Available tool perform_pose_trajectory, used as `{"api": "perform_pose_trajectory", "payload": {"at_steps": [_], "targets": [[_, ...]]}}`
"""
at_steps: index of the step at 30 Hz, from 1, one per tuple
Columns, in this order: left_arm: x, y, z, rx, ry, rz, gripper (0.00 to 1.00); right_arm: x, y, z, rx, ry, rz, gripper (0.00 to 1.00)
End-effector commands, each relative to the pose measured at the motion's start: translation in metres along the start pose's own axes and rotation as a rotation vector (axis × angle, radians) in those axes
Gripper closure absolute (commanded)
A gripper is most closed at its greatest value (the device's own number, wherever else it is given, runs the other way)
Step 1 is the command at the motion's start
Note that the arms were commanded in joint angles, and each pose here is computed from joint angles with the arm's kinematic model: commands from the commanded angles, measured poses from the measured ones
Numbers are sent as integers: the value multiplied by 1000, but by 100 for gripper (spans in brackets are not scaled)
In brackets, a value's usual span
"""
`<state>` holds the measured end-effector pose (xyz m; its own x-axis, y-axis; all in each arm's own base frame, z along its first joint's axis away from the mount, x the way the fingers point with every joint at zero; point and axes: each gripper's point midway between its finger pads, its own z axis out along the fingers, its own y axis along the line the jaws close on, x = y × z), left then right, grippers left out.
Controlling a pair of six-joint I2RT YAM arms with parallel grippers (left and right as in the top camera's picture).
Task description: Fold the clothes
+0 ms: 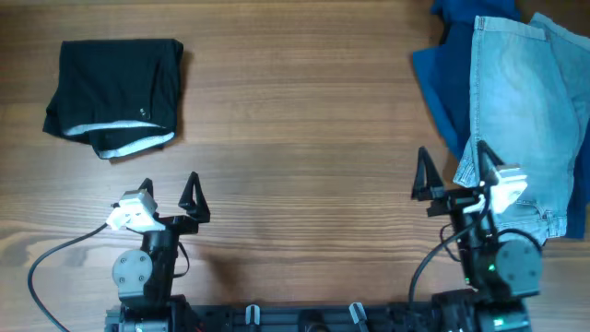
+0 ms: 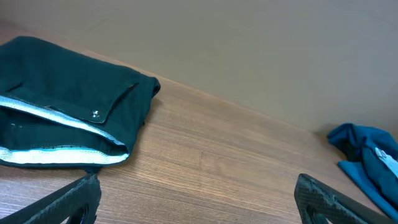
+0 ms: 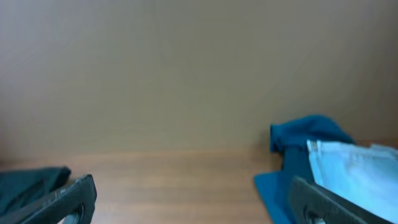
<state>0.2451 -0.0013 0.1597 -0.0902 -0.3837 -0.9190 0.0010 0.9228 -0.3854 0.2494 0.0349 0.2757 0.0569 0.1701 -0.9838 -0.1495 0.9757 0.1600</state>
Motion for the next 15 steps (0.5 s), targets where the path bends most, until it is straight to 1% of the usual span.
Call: {"api": "perform_pose_trajectory", "payload": {"at_steps": [1, 2, 6, 8, 10, 11, 15], "targets": [[0, 4, 0, -15, -7, 1, 0, 50, -9, -6, 8, 25, 102, 0], [0, 4, 0, -15, -7, 1, 0, 63, -11, -7, 9, 31, 121, 0], [0, 4, 0, -15, -7, 1, 0, 93, -16, -10, 16, 54, 127, 0], [0, 4, 0, -15, -7, 1, 0, 100, -17, -12, 20, 85, 114, 0], [0, 4, 0, -15, -7, 1, 0, 100, -4, -14, -60, 84, -74, 0], [0, 4, 0, -15, -7, 1, 0, 100, -3, -14, -72, 83, -135, 0], [0, 4, 0, -15, -7, 1, 0, 100, -6, -13, -55, 82, -159, 0]]}}
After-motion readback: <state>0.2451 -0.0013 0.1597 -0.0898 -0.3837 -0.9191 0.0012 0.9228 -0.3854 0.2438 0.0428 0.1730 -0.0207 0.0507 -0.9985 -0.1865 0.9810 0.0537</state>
